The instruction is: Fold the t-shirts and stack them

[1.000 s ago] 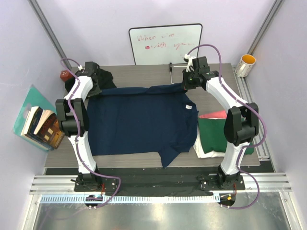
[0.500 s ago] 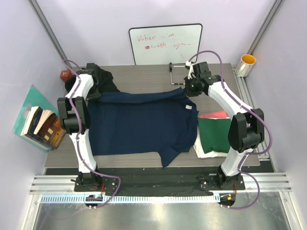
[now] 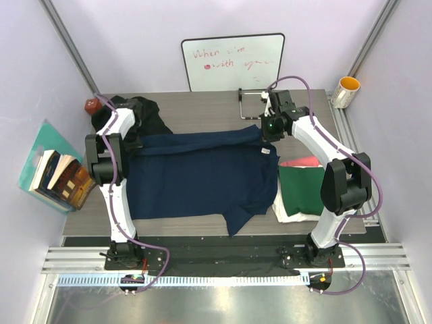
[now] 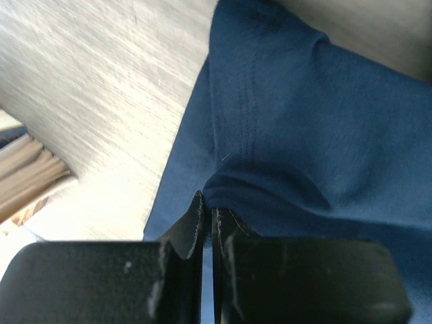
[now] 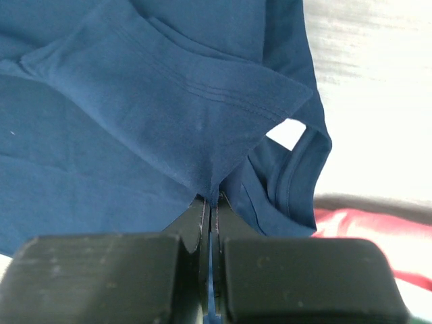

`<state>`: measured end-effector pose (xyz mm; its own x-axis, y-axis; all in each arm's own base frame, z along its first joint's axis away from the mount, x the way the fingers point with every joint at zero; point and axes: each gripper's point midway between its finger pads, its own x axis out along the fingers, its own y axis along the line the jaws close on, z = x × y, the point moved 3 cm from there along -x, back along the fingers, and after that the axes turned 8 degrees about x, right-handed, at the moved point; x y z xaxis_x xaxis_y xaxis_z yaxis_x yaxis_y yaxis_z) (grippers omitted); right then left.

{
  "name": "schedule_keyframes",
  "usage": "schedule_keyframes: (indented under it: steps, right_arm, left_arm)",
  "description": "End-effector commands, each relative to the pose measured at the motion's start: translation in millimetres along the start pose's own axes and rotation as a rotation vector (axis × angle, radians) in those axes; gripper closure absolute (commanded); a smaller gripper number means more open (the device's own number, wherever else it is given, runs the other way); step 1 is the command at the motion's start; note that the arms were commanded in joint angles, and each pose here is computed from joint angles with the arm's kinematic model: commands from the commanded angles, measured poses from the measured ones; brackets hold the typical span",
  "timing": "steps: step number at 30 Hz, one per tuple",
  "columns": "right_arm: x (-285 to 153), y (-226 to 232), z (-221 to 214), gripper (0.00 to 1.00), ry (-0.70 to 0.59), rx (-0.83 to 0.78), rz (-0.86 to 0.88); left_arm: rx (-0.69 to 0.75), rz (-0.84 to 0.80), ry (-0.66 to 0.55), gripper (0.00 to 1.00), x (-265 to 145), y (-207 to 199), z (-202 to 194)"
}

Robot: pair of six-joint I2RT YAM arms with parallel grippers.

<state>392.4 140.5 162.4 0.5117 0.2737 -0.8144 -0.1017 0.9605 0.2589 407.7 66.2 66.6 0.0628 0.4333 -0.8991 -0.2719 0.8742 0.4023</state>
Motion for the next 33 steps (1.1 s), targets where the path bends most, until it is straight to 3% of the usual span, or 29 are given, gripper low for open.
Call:
schedule_keyframes:
  steps: [1, 20, 22, 23, 25, 26, 33]
  right_arm:
    - [-9.5, -4.9, -12.8, 0.99, 0.039, 0.018, -0.042]
    - [-0.8, -2.1, -23.1, 0.99, 0.084, 0.014, -0.081]
    - [-2.5, -4.9, -24.5, 0.99, 0.079, 0.015, -0.097]
    - [-1.7, -6.8, -28.7, 0.99, 0.092, 0.015, -0.105]
    - [-1.0, -8.7, -31.9, 0.89, 0.105, 0.021, -0.116]
    - [0.4, -9.9, -35.0, 0.84, 0.125, 0.023, -0.123]
    - [-12.5, -11.0, -37.6, 0.60, 0.150, 0.053, -0.154]
  left_arm:
    - [-0.013, 0.026, 0.003, 1.00, -14.2, 15.0, -8.2]
    - [0.005, 0.083, 0.089, 0.99, -7.3, 19.4, -25.8]
    - [0.002, 0.076, 0.084, 0.91, -9.8, 19.9, -26.3]
    - [0.004, 0.075, 0.089, 0.81, -9.1, 19.7, -28.4]
    - [0.002, 0.063, 0.095, 0.70, -10.9, 18.8, -30.7]
    - [0.006, 0.064, 0.106, 0.54, -9.8, 18.6, -34.2]
    - [-0.019, 0.107, 0.073, 0.42, -25.3, 32.7, -39.7]
